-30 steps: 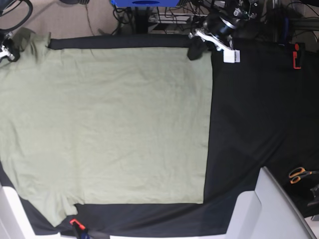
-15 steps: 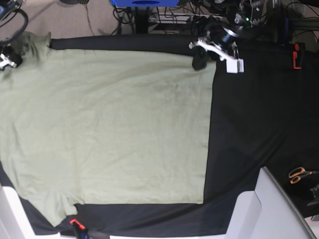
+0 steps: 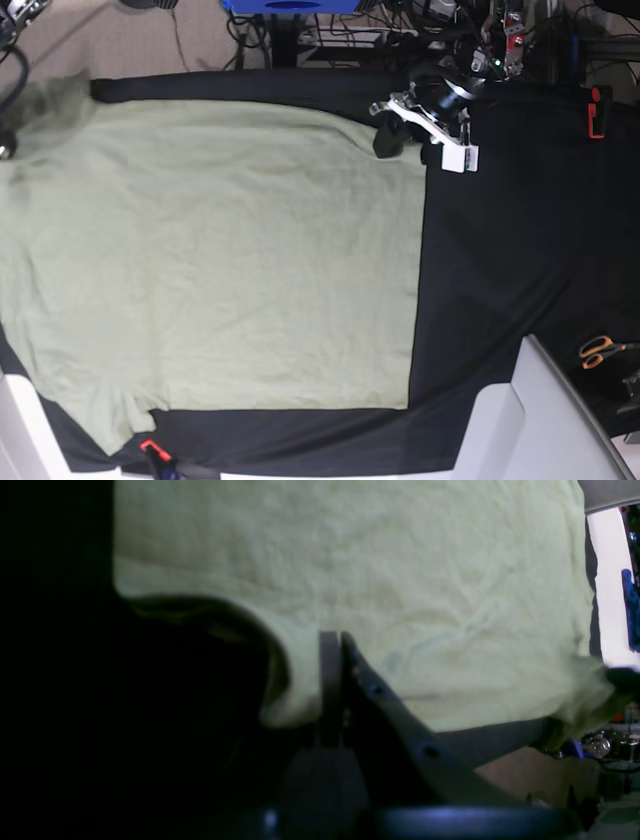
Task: Fold the T-shirt properly
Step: 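Lift the pinched shirt edge with the left gripper and pull it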
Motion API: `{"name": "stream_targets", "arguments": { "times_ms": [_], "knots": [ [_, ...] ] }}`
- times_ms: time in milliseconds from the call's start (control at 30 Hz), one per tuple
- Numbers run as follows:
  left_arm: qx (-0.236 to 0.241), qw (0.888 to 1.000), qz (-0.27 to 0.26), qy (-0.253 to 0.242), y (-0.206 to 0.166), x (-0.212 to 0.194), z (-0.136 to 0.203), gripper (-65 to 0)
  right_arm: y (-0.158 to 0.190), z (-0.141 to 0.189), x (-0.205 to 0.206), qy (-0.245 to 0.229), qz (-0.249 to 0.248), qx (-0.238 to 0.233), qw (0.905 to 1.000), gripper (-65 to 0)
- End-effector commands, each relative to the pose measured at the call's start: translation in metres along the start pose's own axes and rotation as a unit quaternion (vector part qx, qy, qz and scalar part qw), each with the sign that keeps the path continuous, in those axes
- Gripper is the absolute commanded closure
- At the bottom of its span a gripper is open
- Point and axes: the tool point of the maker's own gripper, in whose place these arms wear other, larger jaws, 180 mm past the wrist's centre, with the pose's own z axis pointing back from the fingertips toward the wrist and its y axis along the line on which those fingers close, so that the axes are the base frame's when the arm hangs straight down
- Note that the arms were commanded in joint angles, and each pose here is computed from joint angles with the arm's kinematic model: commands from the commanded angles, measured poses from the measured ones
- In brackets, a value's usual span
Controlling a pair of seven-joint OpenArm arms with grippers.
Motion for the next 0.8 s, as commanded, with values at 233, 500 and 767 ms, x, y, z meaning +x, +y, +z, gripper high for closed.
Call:
{"name": "stream_targets", "arguments": {
  "times_ms": [233, 500, 767],
  "knots": [
    [-0.027, 0.999, -0.021, -0.002, -0.025, 0.017, 0.001, 0.0, 0.006, 0.013, 0.041, -0.043, 0.020, -0.001, 0.9989, -0.2],
    [-0.039, 0.998, -0.039, -0.004, -0.035, 0.035, -0.005, 0.0, 0.025, 0.011, 0.072, -0.055, 0.058, 0.009, 0.9968, -0.2],
    [-0.049, 0.997, -0.059, -0.024, -0.042, 0.069, -0.016, 0.0, 0.025, -0.005, 0.081, -0.054, 0.042, 0.009, 0.9976, -0.2]
  ]
}}
